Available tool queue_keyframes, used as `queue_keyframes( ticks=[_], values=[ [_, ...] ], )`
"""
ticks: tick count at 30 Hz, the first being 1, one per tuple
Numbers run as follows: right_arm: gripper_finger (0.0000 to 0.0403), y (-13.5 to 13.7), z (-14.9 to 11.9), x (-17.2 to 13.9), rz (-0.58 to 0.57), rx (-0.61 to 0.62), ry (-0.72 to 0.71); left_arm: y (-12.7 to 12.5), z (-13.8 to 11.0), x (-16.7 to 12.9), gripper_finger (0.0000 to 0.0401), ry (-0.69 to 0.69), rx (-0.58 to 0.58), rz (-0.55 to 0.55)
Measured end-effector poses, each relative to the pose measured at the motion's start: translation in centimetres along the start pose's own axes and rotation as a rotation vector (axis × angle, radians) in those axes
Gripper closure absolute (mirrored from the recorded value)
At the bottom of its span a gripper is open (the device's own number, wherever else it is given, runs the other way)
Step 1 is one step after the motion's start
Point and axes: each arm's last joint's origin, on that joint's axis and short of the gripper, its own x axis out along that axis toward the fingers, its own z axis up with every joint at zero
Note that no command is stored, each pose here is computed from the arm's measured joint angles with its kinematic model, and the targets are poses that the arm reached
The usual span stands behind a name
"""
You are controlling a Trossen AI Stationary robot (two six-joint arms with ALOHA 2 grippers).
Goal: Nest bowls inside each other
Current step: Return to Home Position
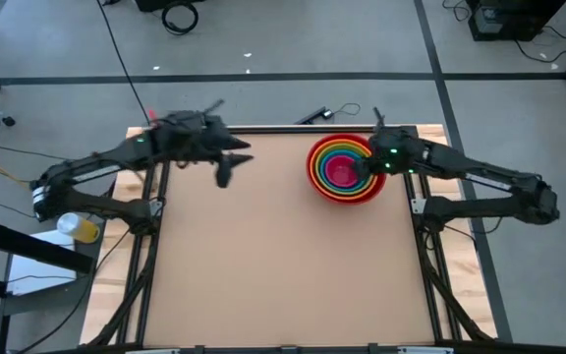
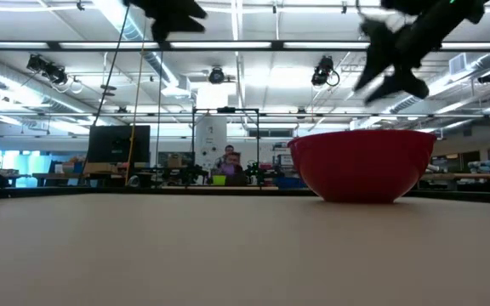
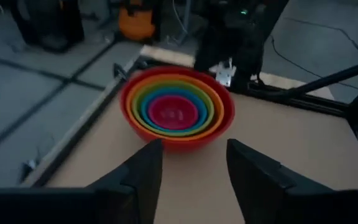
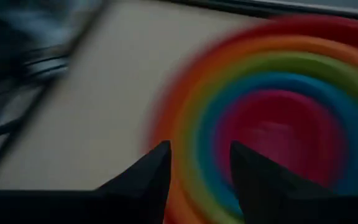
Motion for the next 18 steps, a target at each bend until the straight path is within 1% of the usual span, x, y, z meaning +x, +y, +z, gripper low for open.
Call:
queue_keyframes(
  ticks=[3,6,8,11,12,14,16,18],
  values=[
    [0.0248,1.6,-0.2,-1.9,0.253,-0.130,-0.017,0.4,0.7,-3.0,0.0252,-0.070,0.061,-0.028],
    [0.0283,3.2,-0.6,-3.3,0.433,-0.249,-0.056,0.8,1.0,-4.4,0.0285,-0.113,0.089,-0.090],
    [0.0320,4.4,-1.1,-3.9,0.549,-0.339,-0.067,0.9,0.5,-3.8,0.0310,-0.129,0.081,-0.139],
    [0.0383,6.2,-2.1,-4.5,0.678,-0.462,-0.088,0.5,-1.9,-1.7,0.0353,-0.142,0.037,-0.254],
    [0.0391,6.7,-2.6,-4.6,0.697,-0.494,-0.095,0.2,-2.9,-1.0,0.0368,-0.162,0.030,-0.288],
    [0.0390,7.4,-3.5,-4.9,0.699,-0.526,-0.100,-0.4,-4.9,0.2,0.0391,-0.215,0.027,-0.339],
    [0.0391,7.8,-4.3,-5.3,0.696,-0.554,-0.106,-0.7,-6.7,0.6,0.0395,-0.265,0.021,-0.358],
    [0.0396,7.8,-5.1,-6.0,0.677,-0.586,-0.114,-0.9,-7.8,0.3,0.0394,-0.286,0.024,-0.365]
  ],
)
